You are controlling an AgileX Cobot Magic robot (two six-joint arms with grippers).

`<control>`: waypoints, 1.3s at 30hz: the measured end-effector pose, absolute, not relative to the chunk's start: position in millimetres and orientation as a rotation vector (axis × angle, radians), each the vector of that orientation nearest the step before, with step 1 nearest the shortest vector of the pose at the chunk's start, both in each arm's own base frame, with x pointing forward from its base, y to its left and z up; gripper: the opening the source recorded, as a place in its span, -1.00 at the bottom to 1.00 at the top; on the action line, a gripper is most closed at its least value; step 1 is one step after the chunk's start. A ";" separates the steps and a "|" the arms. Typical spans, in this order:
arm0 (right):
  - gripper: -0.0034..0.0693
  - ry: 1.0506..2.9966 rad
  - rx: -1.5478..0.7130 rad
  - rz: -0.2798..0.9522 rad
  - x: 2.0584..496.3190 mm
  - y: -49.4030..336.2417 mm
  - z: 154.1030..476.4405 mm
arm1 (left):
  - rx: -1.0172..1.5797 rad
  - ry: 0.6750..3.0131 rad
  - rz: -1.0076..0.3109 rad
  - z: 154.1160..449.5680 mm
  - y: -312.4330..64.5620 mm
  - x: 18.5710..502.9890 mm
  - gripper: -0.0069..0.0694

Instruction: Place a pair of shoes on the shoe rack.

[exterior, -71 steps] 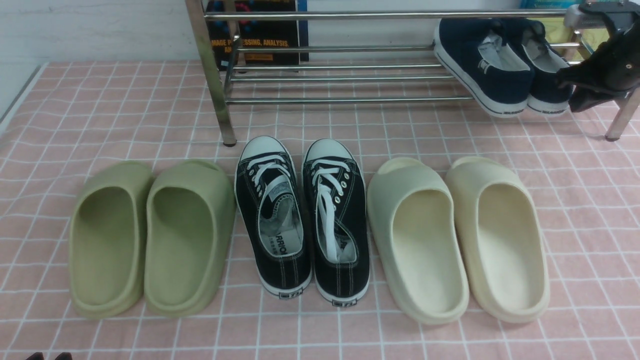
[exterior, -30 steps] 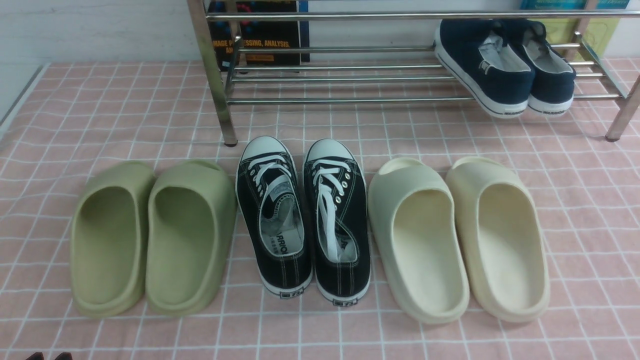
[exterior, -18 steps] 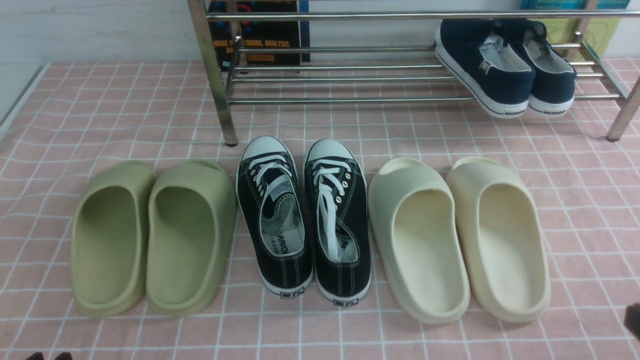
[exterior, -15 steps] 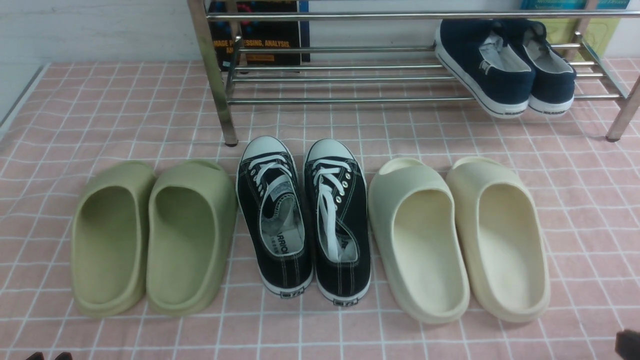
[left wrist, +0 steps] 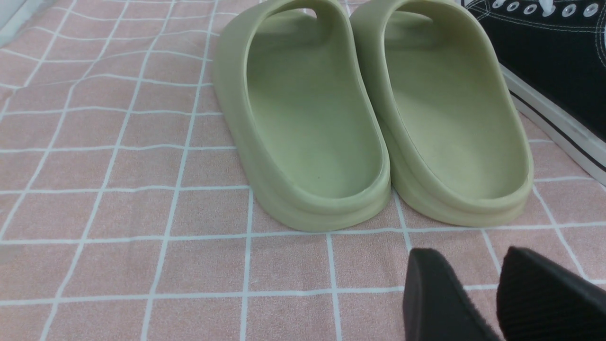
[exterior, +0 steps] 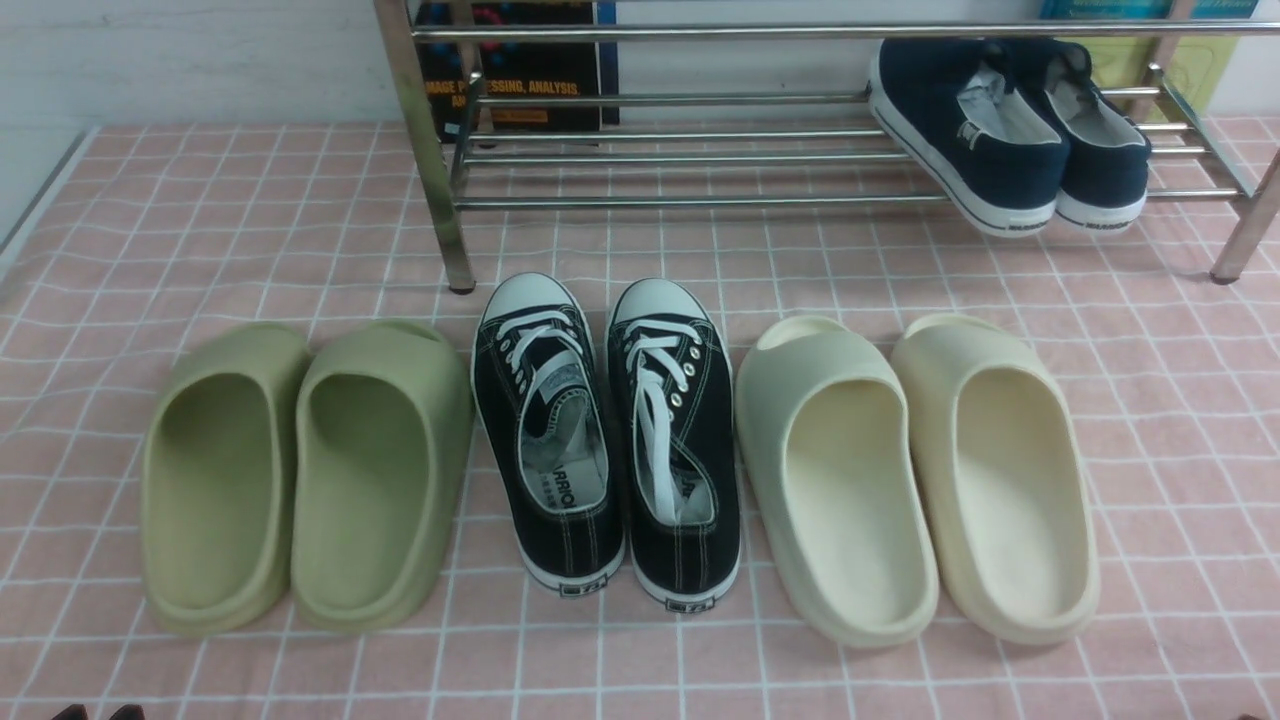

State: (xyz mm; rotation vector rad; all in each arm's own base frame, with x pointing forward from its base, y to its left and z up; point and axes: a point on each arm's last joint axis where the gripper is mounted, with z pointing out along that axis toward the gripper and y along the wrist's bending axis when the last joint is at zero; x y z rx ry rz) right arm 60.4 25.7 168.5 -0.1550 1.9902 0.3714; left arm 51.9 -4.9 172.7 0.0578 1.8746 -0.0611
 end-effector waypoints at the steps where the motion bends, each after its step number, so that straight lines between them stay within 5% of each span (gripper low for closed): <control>1: -0.86 1.984 -0.156 0.373 59.9 25.7 168.9 | 0.058 1.875 -0.061 172.7 -4.9 51.9 -0.19; 7: -0.84 1.824 -0.170 0.395 49.0 24.6 177.3 | 0.058 1.875 -0.061 172.7 -4.9 51.9 -0.19; 20: -0.80 1.851 -0.157 0.186 50.9 14.6 175.4 | 0.058 1.875 -0.061 172.7 -4.9 51.9 -0.19; 39: -0.77 1.862 0.096 0.147 52.4 1.9 175.3 | 0.058 1.875 -0.061 172.7 -4.9 51.9 -0.19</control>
